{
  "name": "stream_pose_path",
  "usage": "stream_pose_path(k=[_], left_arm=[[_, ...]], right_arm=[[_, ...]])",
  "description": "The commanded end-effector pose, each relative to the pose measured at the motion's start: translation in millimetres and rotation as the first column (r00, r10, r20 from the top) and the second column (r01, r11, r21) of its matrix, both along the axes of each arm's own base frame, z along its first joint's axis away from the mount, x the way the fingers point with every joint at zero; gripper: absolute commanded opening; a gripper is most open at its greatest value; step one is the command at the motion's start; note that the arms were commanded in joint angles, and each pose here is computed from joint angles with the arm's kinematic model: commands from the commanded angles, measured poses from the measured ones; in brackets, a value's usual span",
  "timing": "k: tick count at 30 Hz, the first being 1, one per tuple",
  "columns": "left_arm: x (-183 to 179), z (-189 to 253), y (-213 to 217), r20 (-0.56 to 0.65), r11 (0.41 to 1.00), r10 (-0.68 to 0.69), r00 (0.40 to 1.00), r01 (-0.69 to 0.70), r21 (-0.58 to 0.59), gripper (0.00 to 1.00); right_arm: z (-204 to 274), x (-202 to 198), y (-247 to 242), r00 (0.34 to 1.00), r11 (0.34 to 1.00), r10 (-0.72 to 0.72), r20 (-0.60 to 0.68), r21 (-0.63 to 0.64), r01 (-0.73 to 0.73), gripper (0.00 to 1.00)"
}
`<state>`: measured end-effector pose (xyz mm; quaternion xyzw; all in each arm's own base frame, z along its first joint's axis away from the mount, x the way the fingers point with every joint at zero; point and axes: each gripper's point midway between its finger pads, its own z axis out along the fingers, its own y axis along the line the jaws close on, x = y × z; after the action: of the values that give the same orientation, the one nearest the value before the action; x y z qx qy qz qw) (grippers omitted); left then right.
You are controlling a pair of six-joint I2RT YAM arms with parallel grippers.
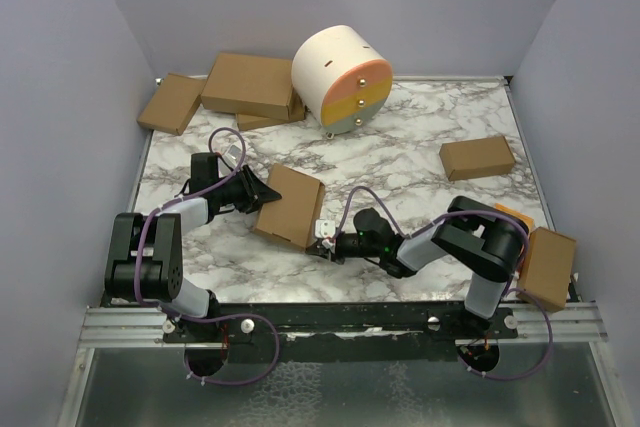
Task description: Fold the paper box
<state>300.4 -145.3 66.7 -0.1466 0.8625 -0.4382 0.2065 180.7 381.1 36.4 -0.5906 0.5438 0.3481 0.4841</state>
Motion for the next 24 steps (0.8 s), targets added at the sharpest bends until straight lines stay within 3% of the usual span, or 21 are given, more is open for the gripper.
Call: stream_pose_path(k=[1,24], left_arm=[[-35.6,-50.0,19.3,-0.217,0.992,0.062,0.974,-0.036,0.122,0.0],[-34.9,-48.9,19.6,-0.207,0.992,0.047,0.977,-0.021,0.124,0.0]], right_arm=[[-22.7,-6.7,-9.0,0.995,0.998,-0.002,-0.095,-0.064,-0.005,0.01],[-23.4,-0.2,-4.2,0.988,0.998,-0.028,-0.152,-0.064,0.018,0.01]])
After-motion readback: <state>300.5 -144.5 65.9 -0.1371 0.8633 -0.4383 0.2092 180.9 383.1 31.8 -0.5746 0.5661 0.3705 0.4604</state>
